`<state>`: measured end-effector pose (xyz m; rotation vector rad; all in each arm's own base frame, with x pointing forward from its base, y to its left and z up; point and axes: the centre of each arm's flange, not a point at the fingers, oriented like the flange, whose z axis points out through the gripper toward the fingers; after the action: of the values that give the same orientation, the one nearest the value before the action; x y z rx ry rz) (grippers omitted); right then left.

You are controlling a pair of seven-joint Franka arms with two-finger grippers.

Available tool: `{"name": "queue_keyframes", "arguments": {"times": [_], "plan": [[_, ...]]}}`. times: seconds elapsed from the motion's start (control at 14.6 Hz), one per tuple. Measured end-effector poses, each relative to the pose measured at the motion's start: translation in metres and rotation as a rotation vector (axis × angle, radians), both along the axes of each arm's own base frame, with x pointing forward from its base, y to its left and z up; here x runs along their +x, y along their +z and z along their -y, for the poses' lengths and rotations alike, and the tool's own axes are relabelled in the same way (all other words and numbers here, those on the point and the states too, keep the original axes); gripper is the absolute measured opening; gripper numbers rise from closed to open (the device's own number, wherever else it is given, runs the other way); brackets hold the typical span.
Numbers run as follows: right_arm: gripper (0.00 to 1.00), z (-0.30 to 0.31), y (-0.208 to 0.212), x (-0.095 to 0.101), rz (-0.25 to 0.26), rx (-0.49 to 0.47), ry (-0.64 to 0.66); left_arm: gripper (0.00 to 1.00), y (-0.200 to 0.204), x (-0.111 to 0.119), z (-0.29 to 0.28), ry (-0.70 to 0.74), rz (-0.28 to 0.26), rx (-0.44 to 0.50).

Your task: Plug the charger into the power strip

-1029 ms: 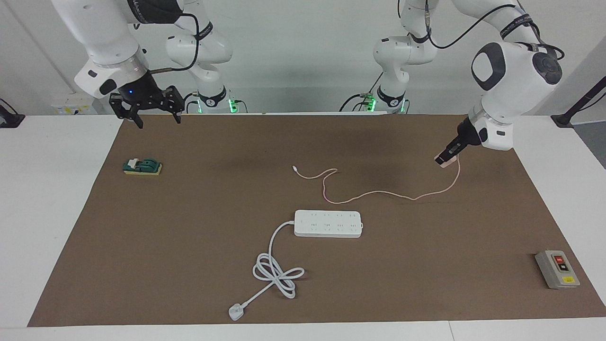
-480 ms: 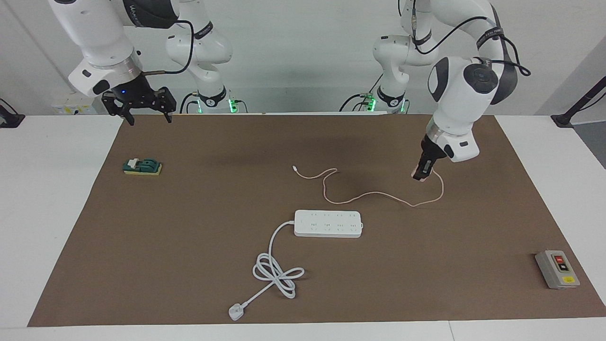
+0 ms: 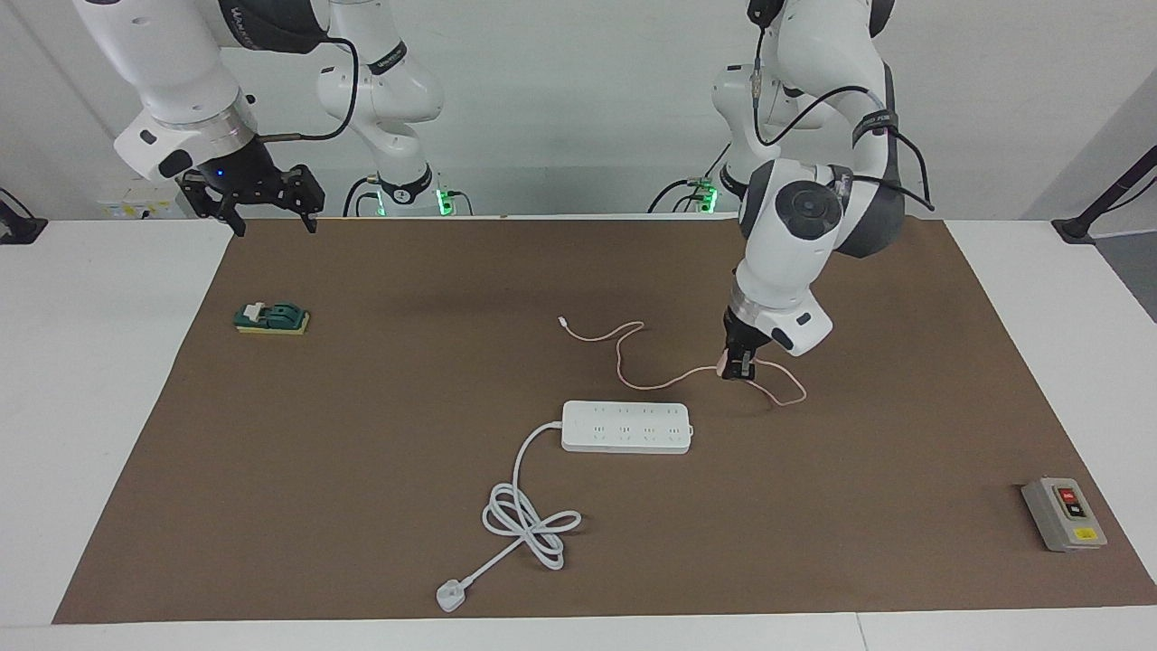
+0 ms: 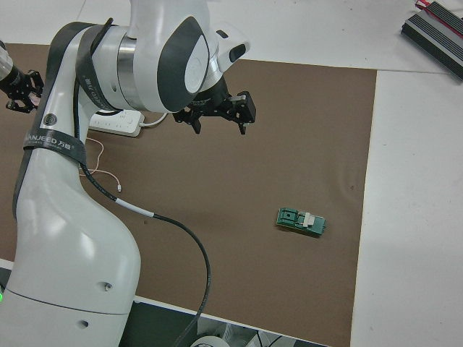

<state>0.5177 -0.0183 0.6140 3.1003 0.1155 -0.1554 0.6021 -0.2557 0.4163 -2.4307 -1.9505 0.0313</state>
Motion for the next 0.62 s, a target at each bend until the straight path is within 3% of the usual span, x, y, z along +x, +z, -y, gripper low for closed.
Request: {"name": "queue_keyframes", "arguments": {"times": [0.21,0.62], "plan": [[1.0,0.0,0.0,-0.001,-0.004,0.001,0.0,0.32,-0.027,0.011,0.029,0.052,0.021,0.029],[1.0,0.001,0.001,-0.001,-0.004,0.002,-0.002,0.32,-0.031,0.011,0.04,0.092,0.056,0.047]]}}
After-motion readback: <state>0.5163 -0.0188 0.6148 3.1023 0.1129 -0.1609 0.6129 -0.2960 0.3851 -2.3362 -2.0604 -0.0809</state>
